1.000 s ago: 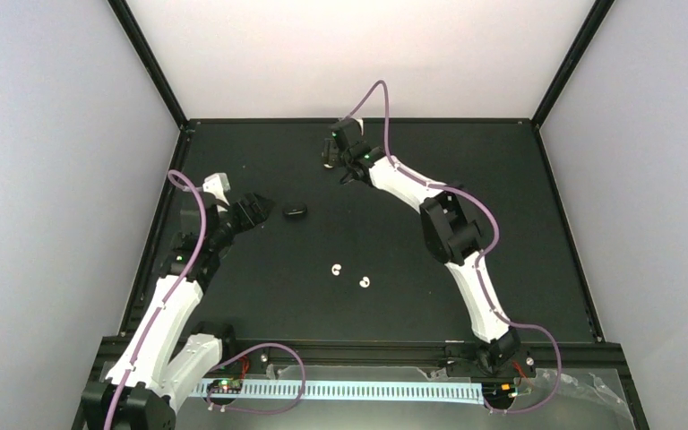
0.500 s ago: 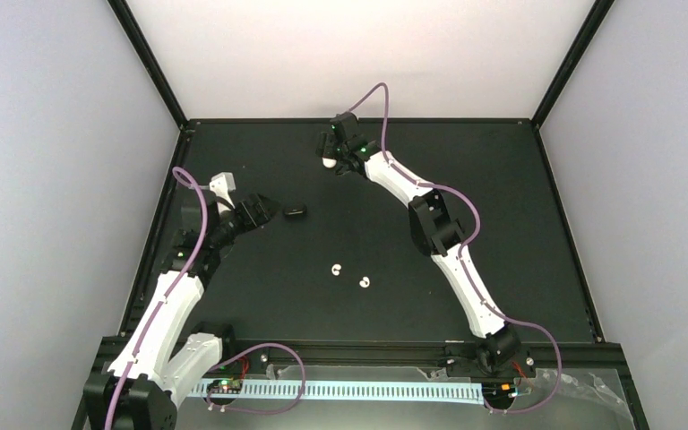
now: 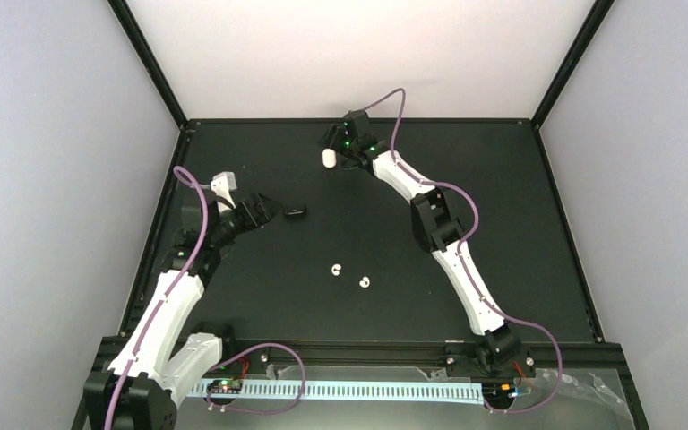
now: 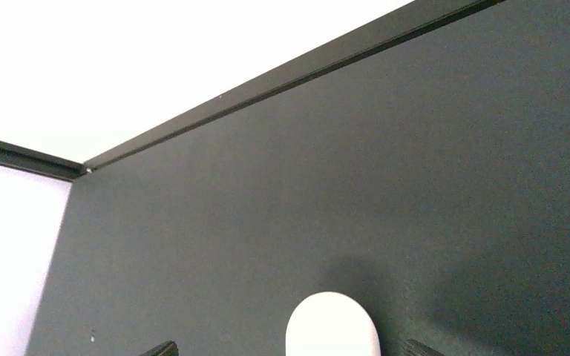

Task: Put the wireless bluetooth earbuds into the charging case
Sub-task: Adjust the charging case at the center of the board.

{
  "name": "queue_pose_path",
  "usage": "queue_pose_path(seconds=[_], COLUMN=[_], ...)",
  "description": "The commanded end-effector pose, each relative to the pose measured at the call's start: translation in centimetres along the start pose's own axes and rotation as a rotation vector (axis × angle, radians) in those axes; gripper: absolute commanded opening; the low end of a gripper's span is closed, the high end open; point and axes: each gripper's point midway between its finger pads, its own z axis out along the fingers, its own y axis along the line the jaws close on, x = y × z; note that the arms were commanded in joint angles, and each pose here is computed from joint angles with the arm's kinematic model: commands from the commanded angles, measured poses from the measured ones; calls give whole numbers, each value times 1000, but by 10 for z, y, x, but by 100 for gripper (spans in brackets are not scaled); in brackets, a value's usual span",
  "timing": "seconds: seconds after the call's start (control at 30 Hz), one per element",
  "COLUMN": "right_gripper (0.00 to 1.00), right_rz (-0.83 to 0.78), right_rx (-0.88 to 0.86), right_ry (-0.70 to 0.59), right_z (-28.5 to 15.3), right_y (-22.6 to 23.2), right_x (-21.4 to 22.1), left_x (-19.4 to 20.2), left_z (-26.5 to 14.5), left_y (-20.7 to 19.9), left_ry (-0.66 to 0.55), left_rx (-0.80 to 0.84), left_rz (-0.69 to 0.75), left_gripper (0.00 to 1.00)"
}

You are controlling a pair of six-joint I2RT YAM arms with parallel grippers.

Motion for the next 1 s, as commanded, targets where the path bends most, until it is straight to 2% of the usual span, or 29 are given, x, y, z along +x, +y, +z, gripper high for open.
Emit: queue_pose_path(seconds=[0.0, 0.17, 0.33, 0.57, 0.97], right_gripper=[78, 78, 78, 78, 77], right_rz=[103, 190, 207, 230, 162], right_rx=[-109, -177, -197, -243, -312], right_ry=[6, 4, 0, 67, 206], right_z=[9, 14, 18, 30, 26], right_y=[11, 11, 7, 3, 24], right_x=[-4, -11, -13, 8, 53], left_x=[-12, -12, -10, -9, -6], left_z=[-1, 0, 3, 6, 8], left_y=[-10, -9, -7, -6, -9], left_ry=[-18, -13, -6, 4, 22], left_rx=[32, 25, 19, 22, 45], left_rz=[-4, -3, -5, -9, -16], left_gripper=[99, 99, 99, 99, 99])
